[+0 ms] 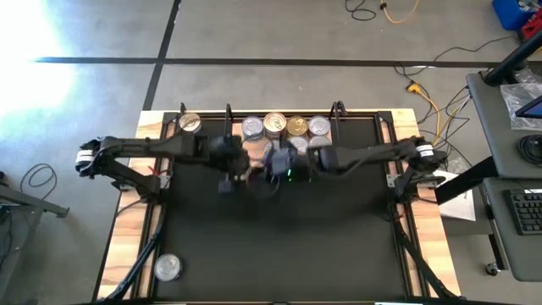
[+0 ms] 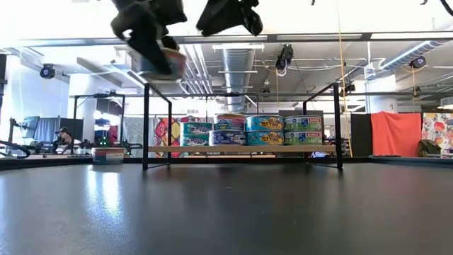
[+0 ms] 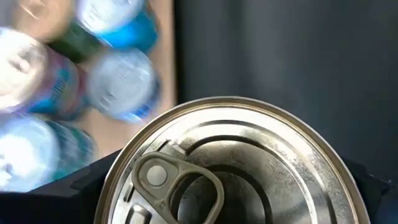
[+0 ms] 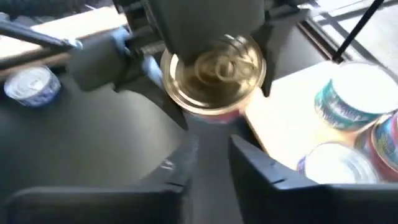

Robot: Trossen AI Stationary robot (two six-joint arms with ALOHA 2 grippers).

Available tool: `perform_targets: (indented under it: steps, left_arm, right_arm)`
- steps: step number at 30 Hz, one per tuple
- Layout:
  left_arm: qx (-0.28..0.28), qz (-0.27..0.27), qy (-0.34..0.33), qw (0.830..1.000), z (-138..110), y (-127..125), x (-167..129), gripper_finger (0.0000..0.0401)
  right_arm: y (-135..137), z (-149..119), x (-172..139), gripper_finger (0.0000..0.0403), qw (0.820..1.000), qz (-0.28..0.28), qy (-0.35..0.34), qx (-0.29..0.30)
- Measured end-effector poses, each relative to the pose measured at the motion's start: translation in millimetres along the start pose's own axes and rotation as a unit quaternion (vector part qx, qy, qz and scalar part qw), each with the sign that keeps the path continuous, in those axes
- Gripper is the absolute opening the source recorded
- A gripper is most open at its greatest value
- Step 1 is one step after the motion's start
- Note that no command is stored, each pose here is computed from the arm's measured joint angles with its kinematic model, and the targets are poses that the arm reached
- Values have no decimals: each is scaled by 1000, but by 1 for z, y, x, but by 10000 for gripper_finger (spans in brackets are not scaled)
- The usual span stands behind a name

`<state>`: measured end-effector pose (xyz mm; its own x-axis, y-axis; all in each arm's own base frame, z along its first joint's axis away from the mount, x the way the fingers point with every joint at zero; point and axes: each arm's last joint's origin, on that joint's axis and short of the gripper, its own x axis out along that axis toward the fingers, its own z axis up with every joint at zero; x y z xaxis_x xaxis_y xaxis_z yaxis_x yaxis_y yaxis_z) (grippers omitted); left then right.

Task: Stack canned seafood by type on shelf
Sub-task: Put the blue-pink tuna can on the shelf

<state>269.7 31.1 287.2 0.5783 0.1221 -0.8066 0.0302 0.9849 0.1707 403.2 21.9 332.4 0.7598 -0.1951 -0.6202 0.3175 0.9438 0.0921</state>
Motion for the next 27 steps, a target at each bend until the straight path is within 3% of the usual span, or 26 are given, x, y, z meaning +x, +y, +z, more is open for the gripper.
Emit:
perform_targets:
  steps: [5,10,17,22,24,27]
  left_arm:
    - [-5,-18,-16,1000,14,39,4,373]
    - [2,-8,0,1000,23,78,22,373]
    - [-44,-52,-12,998,20,119,43,373]
    - [-73,-22,-11,997,5,128,48,373]
    - [-59,-1,-2,998,0,126,51,373]
    - [-54,-12,24,998,-11,117,62,373]
  right_arm:
    - [-43,18,4,16,1000,24,-21,2]
    - [-74,20,16,13,1000,13,-15,-22]
    - [-115,9,34,12,998,-25,-7,-65]
    - [-126,-13,49,12,997,-5,-23,-67]
    - [-126,-18,56,12,996,2,-61,-65]
    - [-126,-25,66,12,992,10,-112,-57]
